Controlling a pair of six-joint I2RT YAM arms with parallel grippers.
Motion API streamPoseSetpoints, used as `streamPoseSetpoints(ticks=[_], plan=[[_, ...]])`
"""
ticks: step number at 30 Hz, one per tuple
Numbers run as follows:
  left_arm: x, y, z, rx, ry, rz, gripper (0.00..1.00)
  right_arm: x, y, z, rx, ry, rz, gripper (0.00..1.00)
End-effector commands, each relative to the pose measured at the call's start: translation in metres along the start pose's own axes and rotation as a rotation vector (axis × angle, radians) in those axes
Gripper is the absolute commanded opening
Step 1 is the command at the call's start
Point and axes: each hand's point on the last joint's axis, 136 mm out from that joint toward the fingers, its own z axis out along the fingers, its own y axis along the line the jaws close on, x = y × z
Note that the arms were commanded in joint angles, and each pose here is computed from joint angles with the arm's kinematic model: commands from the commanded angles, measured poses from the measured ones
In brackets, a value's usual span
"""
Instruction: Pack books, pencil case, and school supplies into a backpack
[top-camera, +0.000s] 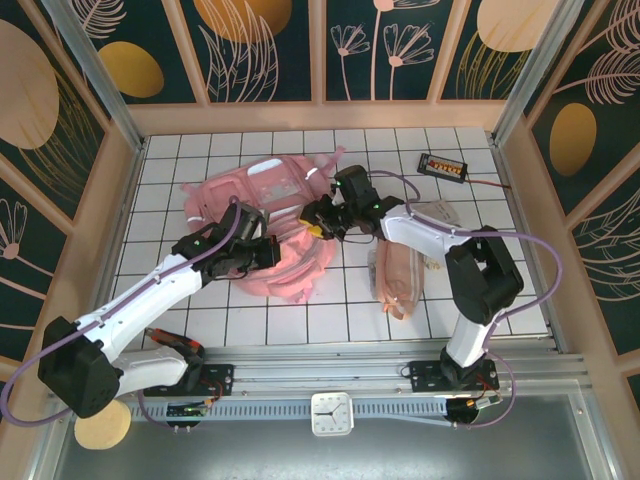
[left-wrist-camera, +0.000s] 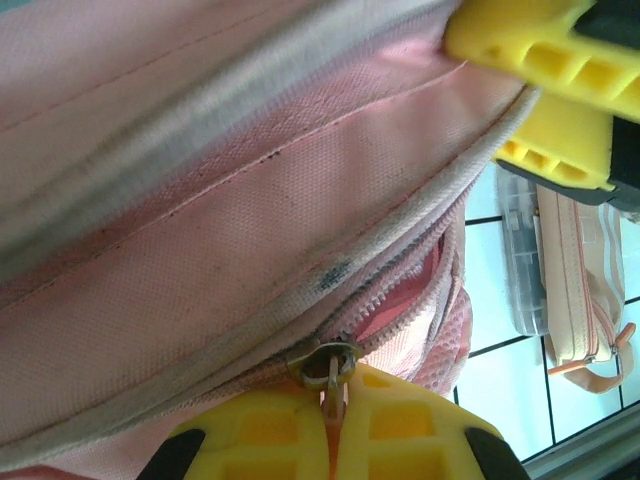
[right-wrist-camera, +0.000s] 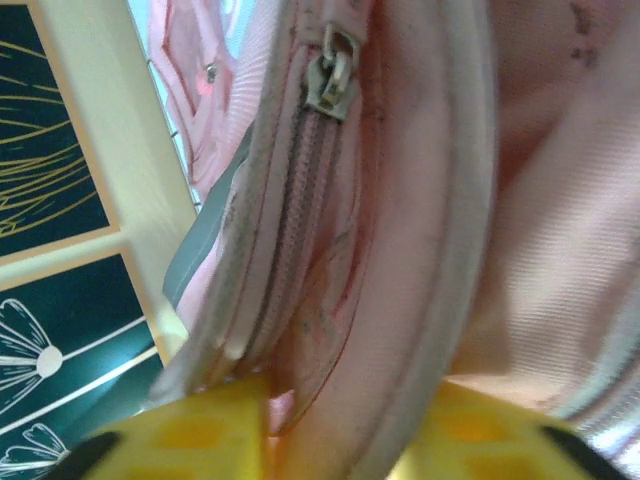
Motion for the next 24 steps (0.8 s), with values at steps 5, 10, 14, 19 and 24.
streamPoseSetpoints(ticks=[5,10,14,19,24], plan=[[-0.001,-0.010,-0.011,0.022,0.005,0.078,0.00,-0.033,0.003,-0.026,-0.001,-0.132,-0.060,0.00],[0.009,0.013,-0.015,-0.085,0.039,0.092,0.00,-0.059,-0.006,-0.048,0.056,-0.167,-0.126,0.00],[0.019,0.035,-0.016,-0.183,0.062,0.087,0.00,-0.075,-0.012,-0.057,0.096,-0.162,-0.177,0.00],[0.028,0.063,-0.020,-0.311,0.077,0.059,0.00,-0.090,-0.024,-0.068,0.120,-0.162,-0.194,0.00],[0.055,0.107,-0.019,-0.460,0.143,0.026,0.00,-0.095,-0.030,-0.075,0.136,-0.153,-0.228,0.00]])
